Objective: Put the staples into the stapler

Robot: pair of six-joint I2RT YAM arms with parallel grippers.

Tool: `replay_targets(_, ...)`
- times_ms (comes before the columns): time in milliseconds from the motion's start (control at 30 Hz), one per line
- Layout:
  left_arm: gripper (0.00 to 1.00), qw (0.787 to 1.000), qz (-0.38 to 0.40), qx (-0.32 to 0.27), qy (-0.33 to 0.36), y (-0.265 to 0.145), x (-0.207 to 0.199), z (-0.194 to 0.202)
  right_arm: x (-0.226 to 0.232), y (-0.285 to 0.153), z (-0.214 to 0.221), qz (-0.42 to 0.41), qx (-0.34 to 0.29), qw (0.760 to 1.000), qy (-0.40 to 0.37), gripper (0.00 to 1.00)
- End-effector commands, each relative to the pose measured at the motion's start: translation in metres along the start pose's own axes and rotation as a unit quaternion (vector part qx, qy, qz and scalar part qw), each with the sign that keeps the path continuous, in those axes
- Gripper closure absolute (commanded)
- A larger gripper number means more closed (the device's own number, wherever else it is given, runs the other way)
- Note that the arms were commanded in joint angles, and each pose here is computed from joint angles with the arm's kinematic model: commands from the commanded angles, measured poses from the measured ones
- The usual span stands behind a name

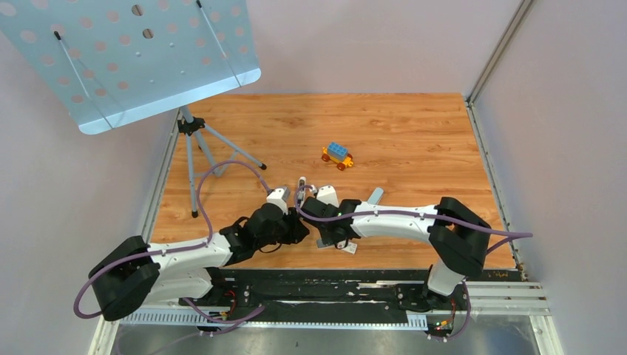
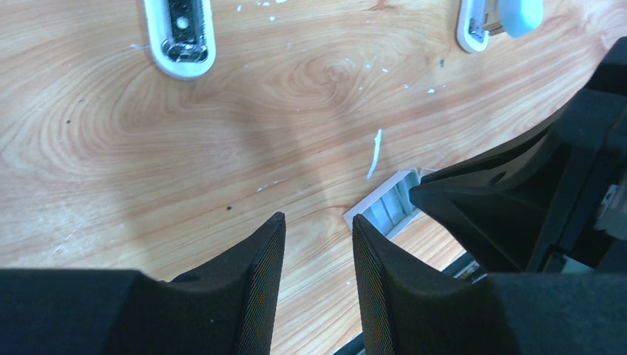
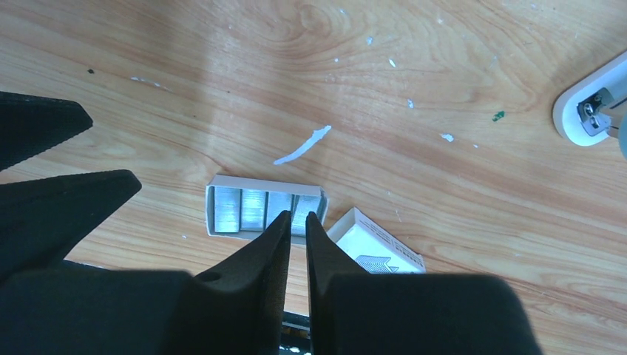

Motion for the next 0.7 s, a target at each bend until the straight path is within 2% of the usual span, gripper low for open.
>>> replay_targets(0, 0.58, 1.000, -0.029, -0.001, -0.006, -0.0020, 0.0167, 0.0062, 0.0118, 0.0001, -0.0004, -0.008, 0.003, 1.000, -0.004, 0.84)
replay_targets(400, 0.58, 0.999, -0.032, 0.000, -0.007, -0.0015, 0.0189, 0.0088, 0.0117, 0.0069, 0.0057, -0.002, 0.014, 1.000, -0.007, 0.83)
replay_targets(667, 0.58, 0.999, -0.033, -0.004, -0.007, -0.0042, 0.0191, 0.0066, 0.0101, 0.0072, 0.0062, 0.000, 0.014, 1.000, -0.009, 0.91)
Point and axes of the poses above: each gripper's point midway between its finger pads, its own y axis out along the fingers, its own x axis along the line the jaws close on, z = x × y, the point moved 1 cm from there along -y, back along the fingers, and after that the axes turned 4 degrees about y, right-handed, at the moved point
